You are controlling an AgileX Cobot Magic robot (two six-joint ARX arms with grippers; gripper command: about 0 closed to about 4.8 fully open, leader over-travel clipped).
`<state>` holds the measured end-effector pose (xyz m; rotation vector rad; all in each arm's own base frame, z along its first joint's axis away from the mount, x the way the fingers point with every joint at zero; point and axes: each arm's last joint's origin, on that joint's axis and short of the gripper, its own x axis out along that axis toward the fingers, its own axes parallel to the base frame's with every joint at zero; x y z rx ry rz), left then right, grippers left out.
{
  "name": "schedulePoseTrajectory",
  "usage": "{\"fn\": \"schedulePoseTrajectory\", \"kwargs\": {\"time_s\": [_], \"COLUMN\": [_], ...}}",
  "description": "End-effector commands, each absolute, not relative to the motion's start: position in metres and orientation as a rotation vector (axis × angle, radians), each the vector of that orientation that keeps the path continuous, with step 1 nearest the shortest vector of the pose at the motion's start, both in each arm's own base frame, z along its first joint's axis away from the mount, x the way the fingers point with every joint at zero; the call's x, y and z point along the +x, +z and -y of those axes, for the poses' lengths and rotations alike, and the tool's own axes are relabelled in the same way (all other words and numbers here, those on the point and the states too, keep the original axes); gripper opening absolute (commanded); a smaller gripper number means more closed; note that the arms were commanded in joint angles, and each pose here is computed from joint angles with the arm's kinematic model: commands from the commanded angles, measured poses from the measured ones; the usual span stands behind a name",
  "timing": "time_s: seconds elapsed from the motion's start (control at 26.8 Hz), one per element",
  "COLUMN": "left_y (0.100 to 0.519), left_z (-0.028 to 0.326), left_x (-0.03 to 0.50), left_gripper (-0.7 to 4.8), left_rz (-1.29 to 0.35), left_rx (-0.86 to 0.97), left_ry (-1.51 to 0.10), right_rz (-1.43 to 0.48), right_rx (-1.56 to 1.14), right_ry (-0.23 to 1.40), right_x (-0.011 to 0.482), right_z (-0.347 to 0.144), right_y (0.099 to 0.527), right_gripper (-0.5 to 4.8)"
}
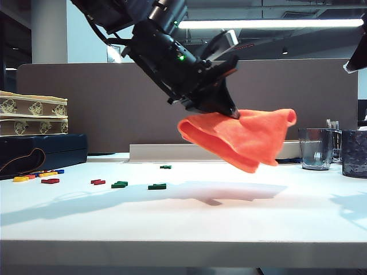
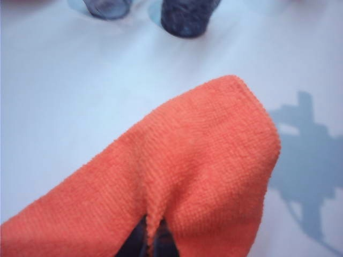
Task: Use an orange cloth to wipe the letter magnets on the table away for a distance.
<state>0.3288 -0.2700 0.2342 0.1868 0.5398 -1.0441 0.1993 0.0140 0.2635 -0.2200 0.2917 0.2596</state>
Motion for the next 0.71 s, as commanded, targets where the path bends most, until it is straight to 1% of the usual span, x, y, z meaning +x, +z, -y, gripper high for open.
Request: {"fn": "schedulePoseTrajectory", "kwargs": {"time_s": [0.04, 0.15, 0.3, 0.49, 0.71], "left_y": [0.227, 0.215, 0.193, 0.168, 0.147], "left_z": [0.273, 0.274, 0.274, 0.277, 0.28], "left_x": [0.325, 0.326, 0.334, 0.338, 0.344], "left_gripper": [-0.06, -0.06, -0.06, -0.06, -0.06], "left_rz": [-0.585, -0.629, -0.684, -0.74, -0.745], "left_rx": [0.203, 0.21, 0.23, 0.24, 0.263], "left_ry": [-1.057, -1.053, -1.002, -0.994, -0.939], "right_rz": [-0.265, -0.266, -0.263, -0.263, -0.266], "right_rx": [-0.222, -0.222, -0.222, -0.222, -0.222], "right_ry": [0.256, 0.256, 0.256, 0.256, 0.253], "right_x": [0.199, 0.198, 0.197, 0.196, 0.196], "right_z": [-0.014, -0.014, -0.014, -0.014, -0.014], "right_y": [0.268, 0.268, 0.269, 0.269, 0.269], "right_gripper": [2.43, 2.43, 2.43, 2.43, 2.43]}}
